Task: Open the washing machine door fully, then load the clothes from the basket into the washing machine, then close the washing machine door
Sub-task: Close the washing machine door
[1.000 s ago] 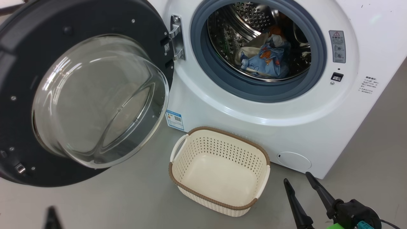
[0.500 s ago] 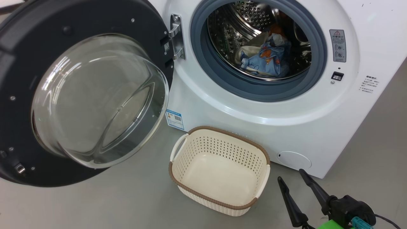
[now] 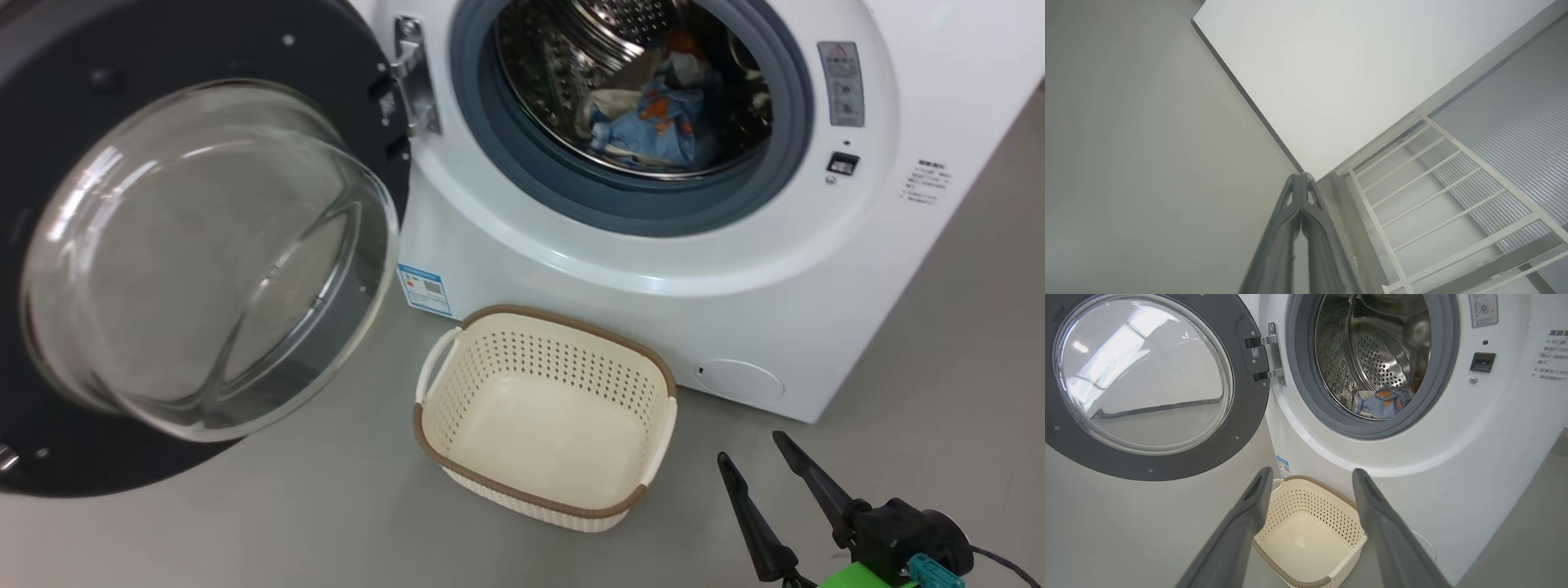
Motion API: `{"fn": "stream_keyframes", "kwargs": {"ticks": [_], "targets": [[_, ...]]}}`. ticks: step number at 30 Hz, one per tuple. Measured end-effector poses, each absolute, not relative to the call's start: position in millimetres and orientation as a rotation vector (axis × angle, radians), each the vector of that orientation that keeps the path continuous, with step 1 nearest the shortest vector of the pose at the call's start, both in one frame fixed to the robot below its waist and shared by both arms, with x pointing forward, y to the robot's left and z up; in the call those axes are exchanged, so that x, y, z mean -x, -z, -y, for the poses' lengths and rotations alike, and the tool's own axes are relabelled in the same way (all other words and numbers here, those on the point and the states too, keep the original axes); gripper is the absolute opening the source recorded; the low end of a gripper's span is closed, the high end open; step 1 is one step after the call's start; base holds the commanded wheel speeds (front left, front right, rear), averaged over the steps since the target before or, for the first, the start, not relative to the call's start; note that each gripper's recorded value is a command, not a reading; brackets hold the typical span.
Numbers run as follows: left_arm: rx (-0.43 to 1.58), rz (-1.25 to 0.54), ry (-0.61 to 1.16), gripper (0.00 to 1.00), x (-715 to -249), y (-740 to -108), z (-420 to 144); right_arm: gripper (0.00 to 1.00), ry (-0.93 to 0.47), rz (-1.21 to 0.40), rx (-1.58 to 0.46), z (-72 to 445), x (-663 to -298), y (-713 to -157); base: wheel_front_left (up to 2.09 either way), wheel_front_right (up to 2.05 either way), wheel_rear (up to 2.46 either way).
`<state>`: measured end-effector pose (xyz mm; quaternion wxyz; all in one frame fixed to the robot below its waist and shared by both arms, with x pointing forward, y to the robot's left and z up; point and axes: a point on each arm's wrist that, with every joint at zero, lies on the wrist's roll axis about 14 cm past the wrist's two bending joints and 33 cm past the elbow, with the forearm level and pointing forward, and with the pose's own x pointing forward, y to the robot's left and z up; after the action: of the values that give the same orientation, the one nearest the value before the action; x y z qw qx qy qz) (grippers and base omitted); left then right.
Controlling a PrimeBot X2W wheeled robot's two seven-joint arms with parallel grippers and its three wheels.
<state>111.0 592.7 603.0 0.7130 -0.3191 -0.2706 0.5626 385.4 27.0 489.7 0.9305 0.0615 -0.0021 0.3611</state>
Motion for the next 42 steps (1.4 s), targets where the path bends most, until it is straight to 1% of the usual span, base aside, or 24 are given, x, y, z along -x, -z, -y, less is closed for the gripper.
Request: {"fn": "stream_keyframes", "kwargs": {"ticks": [2,7,13,19,21,22,25,28,35,40,42], "targets": [[0.774,0.608,-1.208,0.00,-126.8,-609.8,-597.7,1.00,-0.730,-0.003,-0.122,-22.1,-387.6,-486.2,0.00,0.00,0.00],[0.917,0.530,-1.123,0.00,-166.5,-605.0,-600.2,1.00,-0.712,-0.009,-0.117,-14.0,-394.2,-481.4,0.00,0.00,0.00],[0.943,0.394,-1.089,0.00,-188.6,-600.7,-605.3,1.00,-0.684,-0.028,-0.102,0.5,-402.0,-471.4,0.00,0.00,0.00],[1.022,0.273,-0.947,0.00,-234.2,-593.5,-591.0,1.00,-0.661,-0.056,-0.089,13.3,-407.0,-459.1,0.00,0.00,0.00],[1.037,0.209,-0.908,0.00,-247.1,-585.8,-583.4,1.00,-0.653,-0.063,-0.090,16.1,-407.6,-456.1,0.00,0.00,0.00],[1.045,0.134,-0.881,0.00,-255.2,-576.1,-576.2,1.00,-0.649,-0.069,-0.091,17.9,-407.1,-453.9,0.00,0.00,0.00],[1.073,0.044,-0.849,0.00,-257.2,-563.3,-567.9,1.00,-0.635,-0.070,-0.087,23.3,-407.9,-453.4,0.00,0.00,0.00],[1.091,-0.005,-0.830,0.00,-250.9,-563.3,-565.3,1.00,-0.630,-0.065,-0.083,25.3,-409.2,-455.0,0.00,0.00,0.00],[1.144,-0.051,-0.723,0.00,-248.1,-574.9,-550.3,1.00,-0.653,-0.054,-0.084,16.9,-408.8,-459.3,0.00,0.00,0.00],[1.233,-0.043,-0.638,0.00,-250.9,-570.4,-532.5,1.00,-0.672,-0.046,-0.079,11.3,-406.8,-462.7,0.00,0.00,0.00],[1.287,-0.048,-0.578,0.00,-249.8,-570.5,-522.1,1.00,-0.681,-0.040,-0.072,9.4,-405.8,-465.1,0.00,0.00,0.00]]}}
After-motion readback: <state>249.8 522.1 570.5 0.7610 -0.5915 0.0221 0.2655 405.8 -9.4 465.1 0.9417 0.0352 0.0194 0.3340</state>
